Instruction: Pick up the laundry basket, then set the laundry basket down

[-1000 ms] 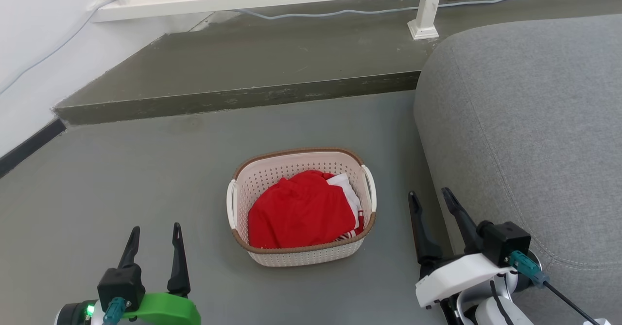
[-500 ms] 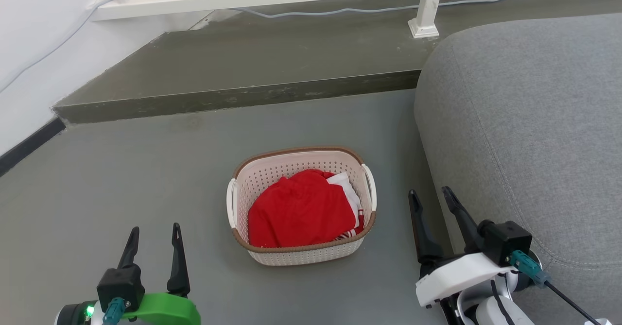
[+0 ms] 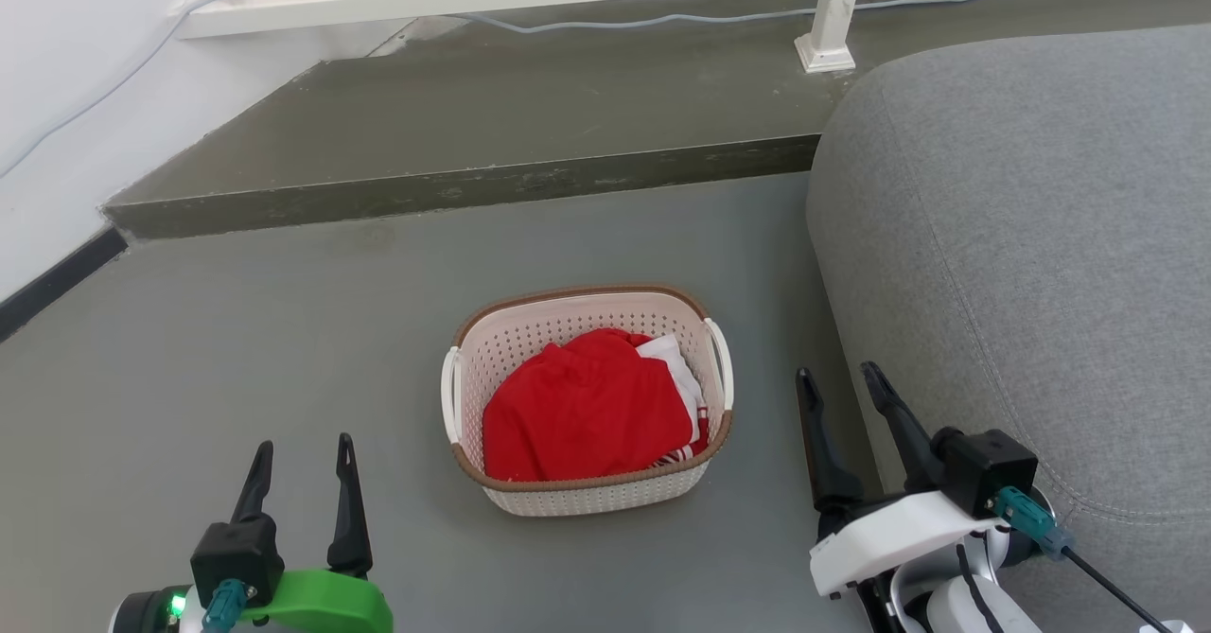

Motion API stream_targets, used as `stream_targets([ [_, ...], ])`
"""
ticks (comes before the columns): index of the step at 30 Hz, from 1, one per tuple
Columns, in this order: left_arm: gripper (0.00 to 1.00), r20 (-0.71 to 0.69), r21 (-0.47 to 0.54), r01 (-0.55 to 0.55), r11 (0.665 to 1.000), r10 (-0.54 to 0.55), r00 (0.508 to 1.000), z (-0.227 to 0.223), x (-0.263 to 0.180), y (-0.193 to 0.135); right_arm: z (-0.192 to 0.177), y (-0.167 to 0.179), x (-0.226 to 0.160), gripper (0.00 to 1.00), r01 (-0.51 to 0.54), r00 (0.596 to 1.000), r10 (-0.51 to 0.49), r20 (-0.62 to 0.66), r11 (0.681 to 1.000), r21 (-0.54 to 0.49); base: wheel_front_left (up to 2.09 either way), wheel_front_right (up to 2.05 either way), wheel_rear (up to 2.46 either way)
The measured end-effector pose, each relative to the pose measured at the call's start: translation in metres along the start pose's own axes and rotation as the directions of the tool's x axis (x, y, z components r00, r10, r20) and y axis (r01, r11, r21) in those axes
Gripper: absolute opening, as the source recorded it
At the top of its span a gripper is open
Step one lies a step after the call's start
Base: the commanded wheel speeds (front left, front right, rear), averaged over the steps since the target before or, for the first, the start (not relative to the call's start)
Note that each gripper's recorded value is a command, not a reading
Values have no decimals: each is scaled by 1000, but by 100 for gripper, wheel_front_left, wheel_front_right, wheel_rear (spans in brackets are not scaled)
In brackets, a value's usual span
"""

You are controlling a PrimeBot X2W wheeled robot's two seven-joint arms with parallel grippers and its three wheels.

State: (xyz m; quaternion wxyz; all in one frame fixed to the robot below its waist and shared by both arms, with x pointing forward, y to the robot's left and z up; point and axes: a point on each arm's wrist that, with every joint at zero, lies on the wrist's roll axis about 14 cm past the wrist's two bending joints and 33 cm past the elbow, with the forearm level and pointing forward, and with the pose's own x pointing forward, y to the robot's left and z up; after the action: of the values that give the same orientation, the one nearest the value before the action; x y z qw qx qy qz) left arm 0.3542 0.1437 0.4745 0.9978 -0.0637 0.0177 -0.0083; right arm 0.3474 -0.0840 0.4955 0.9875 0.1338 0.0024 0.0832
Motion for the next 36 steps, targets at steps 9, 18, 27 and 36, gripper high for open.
stream_targets([
  [9, 100, 0, 5, 2, 1000, -2, 1000, 0, 0, -1, 0, 0, 0, 100, 1, 1000, -1, 0, 1000, 0, 0, 0, 0],
  [18, 0, -5, -12, 2, 1000, -2, 1000, -1, -1, -3, -2, 0, 0, 0, 0, 1000, 0, -6, 1000, -1, 0, 0, 0],
  [27, 0, -64, -40, 1, 999, -4, 998, -19, -7, -6, -25, -5, -14, 0, 26, 996, -24, -82, 999, 25, 0, 0, 0],
  [36, 0, -85, -147, -22, 989, 9, 996, -22, -10, -3, -21, -8, -16, 0, 51, 996, -41, -78, 990, 135, 0, 0, 0],
])
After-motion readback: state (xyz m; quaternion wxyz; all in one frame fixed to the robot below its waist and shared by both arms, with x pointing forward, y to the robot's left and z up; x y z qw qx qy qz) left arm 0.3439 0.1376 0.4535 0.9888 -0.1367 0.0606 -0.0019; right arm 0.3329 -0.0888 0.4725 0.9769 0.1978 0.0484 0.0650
